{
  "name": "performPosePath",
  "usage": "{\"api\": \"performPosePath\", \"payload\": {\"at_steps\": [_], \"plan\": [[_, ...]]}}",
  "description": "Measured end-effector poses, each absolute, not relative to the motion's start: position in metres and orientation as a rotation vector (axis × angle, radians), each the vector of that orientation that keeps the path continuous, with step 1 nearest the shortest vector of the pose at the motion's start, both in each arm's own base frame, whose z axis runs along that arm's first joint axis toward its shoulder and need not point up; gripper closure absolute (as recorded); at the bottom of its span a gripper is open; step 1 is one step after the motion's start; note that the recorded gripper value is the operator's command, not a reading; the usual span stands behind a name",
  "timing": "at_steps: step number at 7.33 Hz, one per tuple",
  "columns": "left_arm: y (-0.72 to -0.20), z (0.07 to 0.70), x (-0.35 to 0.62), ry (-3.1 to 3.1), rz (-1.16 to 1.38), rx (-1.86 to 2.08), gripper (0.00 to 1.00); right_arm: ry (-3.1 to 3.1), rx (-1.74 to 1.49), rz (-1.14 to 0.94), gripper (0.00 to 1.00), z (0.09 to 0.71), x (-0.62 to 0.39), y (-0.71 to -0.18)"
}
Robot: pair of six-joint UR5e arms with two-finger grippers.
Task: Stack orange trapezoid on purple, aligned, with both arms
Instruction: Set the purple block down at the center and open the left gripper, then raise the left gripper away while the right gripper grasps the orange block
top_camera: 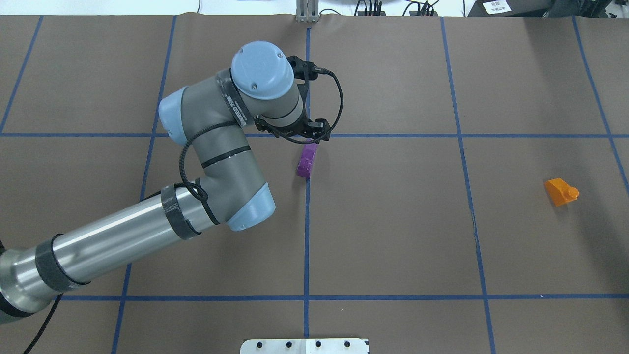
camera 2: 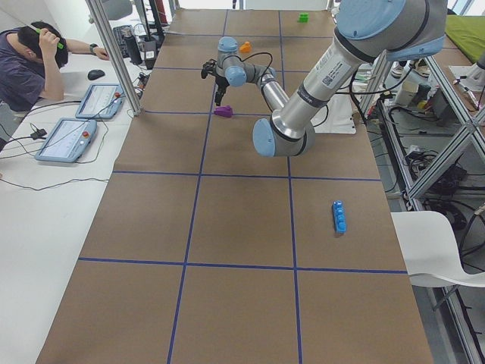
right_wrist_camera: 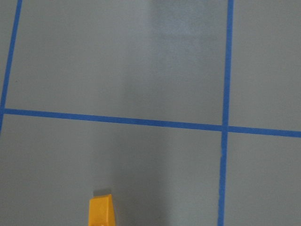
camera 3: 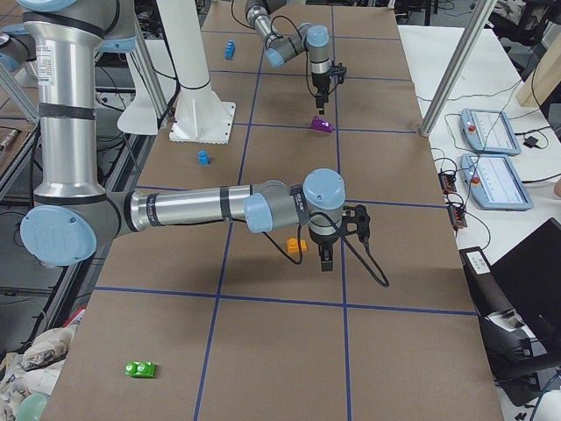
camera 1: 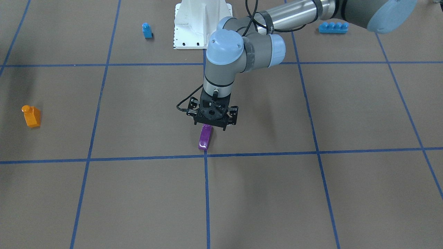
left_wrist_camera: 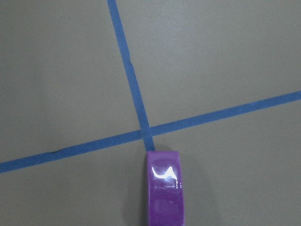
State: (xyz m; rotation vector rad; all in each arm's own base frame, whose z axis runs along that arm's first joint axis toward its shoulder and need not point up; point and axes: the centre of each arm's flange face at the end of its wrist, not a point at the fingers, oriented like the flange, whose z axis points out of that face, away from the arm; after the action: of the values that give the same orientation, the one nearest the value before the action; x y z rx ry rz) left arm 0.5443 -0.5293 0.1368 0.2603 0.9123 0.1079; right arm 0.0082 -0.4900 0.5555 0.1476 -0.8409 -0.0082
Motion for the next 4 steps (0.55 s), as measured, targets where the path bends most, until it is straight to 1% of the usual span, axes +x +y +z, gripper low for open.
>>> {"api": "performPosePath", "payload": {"at_steps": [2, 4], "plan": [[-0.534, 0.132, 0.483, 0.907, 0.076, 0.224, 0.00, -0.801, 0.148, -0.018, 0.00, 0.522, -0.046, -0.478], [-0.527, 0.139, 0.451, 0.899, 0.058, 0.221, 0.00, -0.774, 0.183, -0.067, 0.00, 0.533, -0.097, -0.452]]}}
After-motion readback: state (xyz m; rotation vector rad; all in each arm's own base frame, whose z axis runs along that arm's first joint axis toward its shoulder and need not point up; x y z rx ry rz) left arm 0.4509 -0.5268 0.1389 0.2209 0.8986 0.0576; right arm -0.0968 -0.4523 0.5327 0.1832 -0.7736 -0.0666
